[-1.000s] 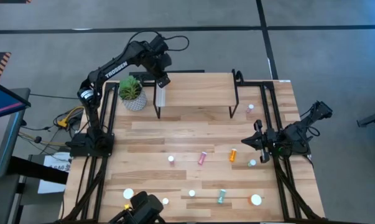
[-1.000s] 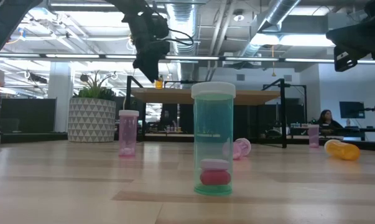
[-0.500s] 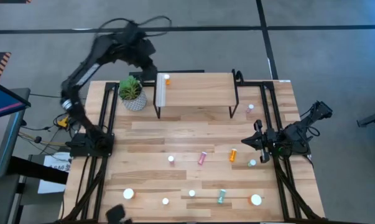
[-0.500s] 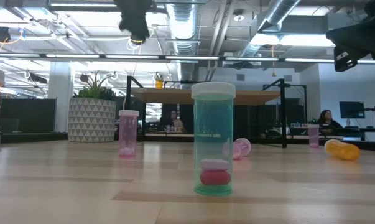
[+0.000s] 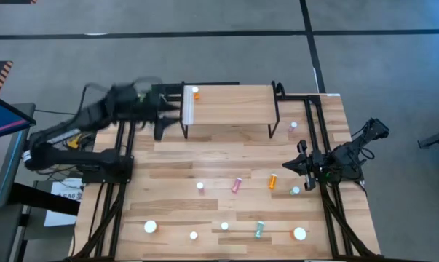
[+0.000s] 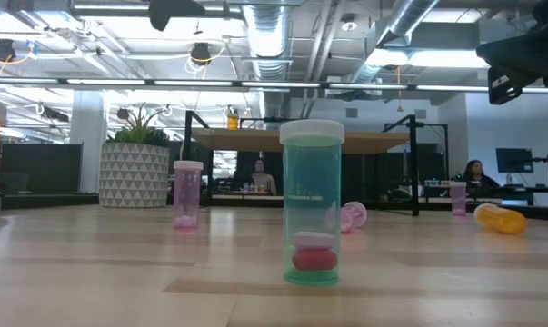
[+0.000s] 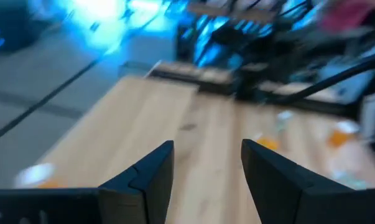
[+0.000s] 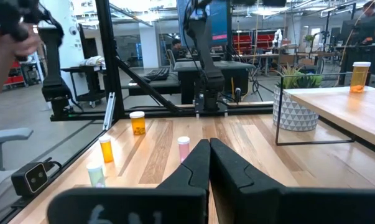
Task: Pick and place medicine bottles onto shelf by color
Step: Put the top pink pill bottle on the shelf
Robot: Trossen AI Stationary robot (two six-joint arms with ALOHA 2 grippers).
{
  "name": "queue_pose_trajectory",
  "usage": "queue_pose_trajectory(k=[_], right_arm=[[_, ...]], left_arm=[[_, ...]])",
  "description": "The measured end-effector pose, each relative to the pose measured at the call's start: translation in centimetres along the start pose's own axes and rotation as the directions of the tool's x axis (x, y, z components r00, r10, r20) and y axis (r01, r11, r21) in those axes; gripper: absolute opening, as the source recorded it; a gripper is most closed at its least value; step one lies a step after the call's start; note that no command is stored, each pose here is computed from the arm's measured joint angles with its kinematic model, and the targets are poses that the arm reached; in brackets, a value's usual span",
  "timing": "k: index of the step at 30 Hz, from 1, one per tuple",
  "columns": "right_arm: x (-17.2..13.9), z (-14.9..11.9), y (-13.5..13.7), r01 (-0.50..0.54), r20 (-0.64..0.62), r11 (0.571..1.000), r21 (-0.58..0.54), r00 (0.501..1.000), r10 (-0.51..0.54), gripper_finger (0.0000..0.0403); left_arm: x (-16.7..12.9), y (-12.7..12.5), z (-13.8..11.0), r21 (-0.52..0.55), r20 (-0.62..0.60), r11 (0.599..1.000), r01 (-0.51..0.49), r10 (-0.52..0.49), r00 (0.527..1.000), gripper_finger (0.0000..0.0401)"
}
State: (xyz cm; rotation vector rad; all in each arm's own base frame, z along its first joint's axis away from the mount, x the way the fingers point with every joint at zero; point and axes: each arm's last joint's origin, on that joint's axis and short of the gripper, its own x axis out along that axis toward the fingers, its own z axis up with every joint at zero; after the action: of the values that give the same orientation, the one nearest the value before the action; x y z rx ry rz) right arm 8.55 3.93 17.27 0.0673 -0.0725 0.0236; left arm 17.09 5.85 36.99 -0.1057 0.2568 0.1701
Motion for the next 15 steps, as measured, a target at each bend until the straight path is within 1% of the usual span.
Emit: queue_pose_trajectory(k=[1,4,8,11,15], right_arm=[[0.0,0.0,0.0,0.000,0.000,1.000,0.000,1.000,0.000,0.0027],[0.0,0.0,0.0,0.000,0.000,1.000,0.000,1.000,0.000,0.0027],[0.0,0.0,0.0,0.000,0.000,1.000,0.000,1.000,0.000,0.0027],[0.0,0.0,0.0,0.000,0.000,1.000,0.000,1.000,0.000,0.0028],[0.0,0.0,0.0,0.000,0.000,1.000,0.000,1.000,0.000,0.0028]], left_arm=[[0.1,-0.6,-1.1,-0.007,0.031,0.999,0.036,-0.035,0.999,0.0174],[0.3,-2.1,-3.9,-0.013,0.078,0.995,0.096,-0.095,0.992,0.0174],[1.1,-3.9,-7.4,0.006,0.064,0.989,0.145,-0.145,0.987,0.0174],[1.6,-5.0,-9.3,0.023,0.050,0.986,0.166,-0.167,0.985,0.0174],[2.2,-6.0,-11.0,0.065,0.033,0.980,0.187,-0.189,0.981,0.0174]])
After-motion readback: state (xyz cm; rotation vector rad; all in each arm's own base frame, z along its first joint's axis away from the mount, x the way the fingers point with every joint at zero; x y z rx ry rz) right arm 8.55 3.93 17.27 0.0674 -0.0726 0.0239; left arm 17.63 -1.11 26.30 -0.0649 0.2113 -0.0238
